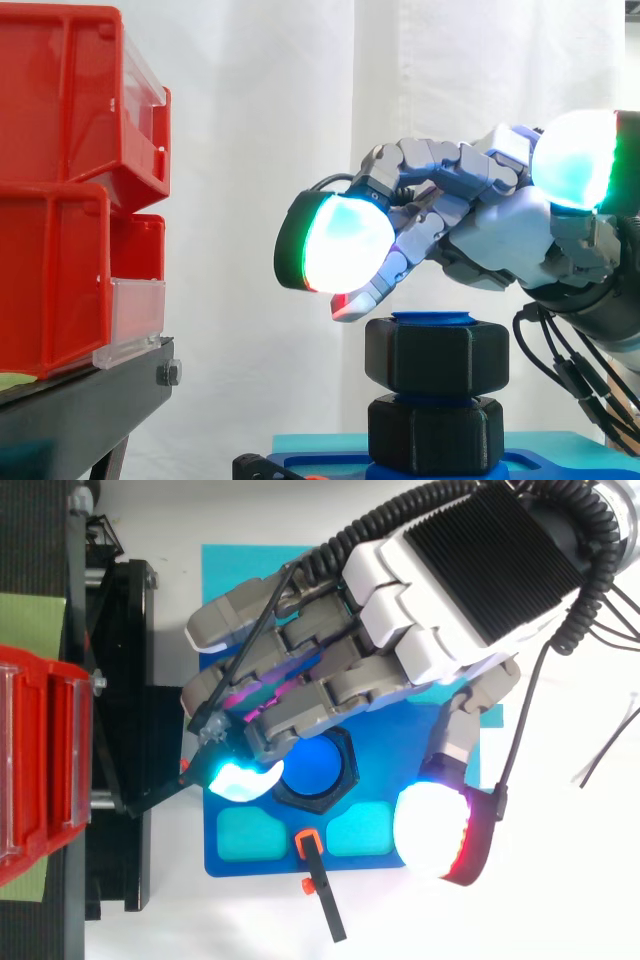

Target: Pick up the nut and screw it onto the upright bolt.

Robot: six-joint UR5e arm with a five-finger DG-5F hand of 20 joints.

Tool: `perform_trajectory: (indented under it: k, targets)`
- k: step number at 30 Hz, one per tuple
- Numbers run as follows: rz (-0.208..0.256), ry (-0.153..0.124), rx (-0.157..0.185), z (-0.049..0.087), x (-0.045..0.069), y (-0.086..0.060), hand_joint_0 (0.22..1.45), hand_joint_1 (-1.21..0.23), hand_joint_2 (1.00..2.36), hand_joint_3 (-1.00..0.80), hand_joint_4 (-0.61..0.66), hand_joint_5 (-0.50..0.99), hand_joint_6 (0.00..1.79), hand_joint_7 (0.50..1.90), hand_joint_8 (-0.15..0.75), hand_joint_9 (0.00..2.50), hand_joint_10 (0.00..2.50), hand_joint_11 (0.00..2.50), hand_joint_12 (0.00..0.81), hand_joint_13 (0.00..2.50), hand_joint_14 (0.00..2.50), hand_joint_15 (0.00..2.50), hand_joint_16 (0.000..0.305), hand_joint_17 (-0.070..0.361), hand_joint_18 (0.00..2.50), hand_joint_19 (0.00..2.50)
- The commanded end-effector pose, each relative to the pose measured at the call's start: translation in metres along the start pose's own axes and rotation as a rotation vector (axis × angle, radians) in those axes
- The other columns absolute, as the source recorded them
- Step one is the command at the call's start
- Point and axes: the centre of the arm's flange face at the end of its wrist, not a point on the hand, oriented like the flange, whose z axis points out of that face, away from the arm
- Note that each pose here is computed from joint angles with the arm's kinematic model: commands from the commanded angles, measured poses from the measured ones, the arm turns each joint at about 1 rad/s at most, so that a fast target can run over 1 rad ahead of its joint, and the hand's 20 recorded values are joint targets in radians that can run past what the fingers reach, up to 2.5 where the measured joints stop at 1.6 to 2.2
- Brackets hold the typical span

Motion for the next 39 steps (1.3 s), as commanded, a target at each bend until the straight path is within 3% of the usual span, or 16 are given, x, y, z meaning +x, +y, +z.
perform_trajectory:
  k: [1,2,6,14,24,39]
  targets:
    - [0.005,-0.012,0.003,-0.001,0.007,-0.008,0.5,-0.13,1.0,-0.5,0.22,-0.08,0.5,0.79,0.194,0.93,0.0,0.0,0.249,0.54,0.0,0.0,0.029,0.064,0.28,0.03]
    - [0.013,-0.011,0.006,-0.003,0.013,-0.011,0.5,-0.13,1.0,-0.5,0.22,-0.08,0.5,0.8,0.192,0.93,0.0,0.0,0.249,0.54,0.0,0.0,0.029,0.065,0.28,0.04]
    - [0.015,-0.015,-0.006,0.004,0.014,-0.011,0.5,-0.13,1.0,-0.5,0.22,-0.08,0.5,0.8,0.19,0.94,0.0,0.0,0.248,0.54,0.0,0.0,0.029,0.065,0.28,0.04]
    - [0.034,-0.002,0.011,-0.001,0.014,-0.014,0.5,-0.12,1.0,-0.5,0.23,-0.08,0.5,0.83,0.194,0.94,0.0,0.0,0.251,0.54,0.0,0.0,0.029,0.065,0.28,0.04]
    - [0.002,0.014,0.015,-0.01,0.023,-0.012,0.5,-0.12,1.0,-0.5,0.24,-0.07,0.5,0.89,0.197,0.95,0.0,0.0,0.251,0.55,0.0,0.0,0.029,0.066,0.28,0.04]
    - [-0.003,0.017,0.021,-0.012,0.022,-0.014,0.51,-0.13,1.0,-0.5,0.22,-0.03,0.51,1.15,0.208,0.96,0.0,0.0,0.245,0.56,0.0,0.0,0.028,0.063,0.3,0.05]
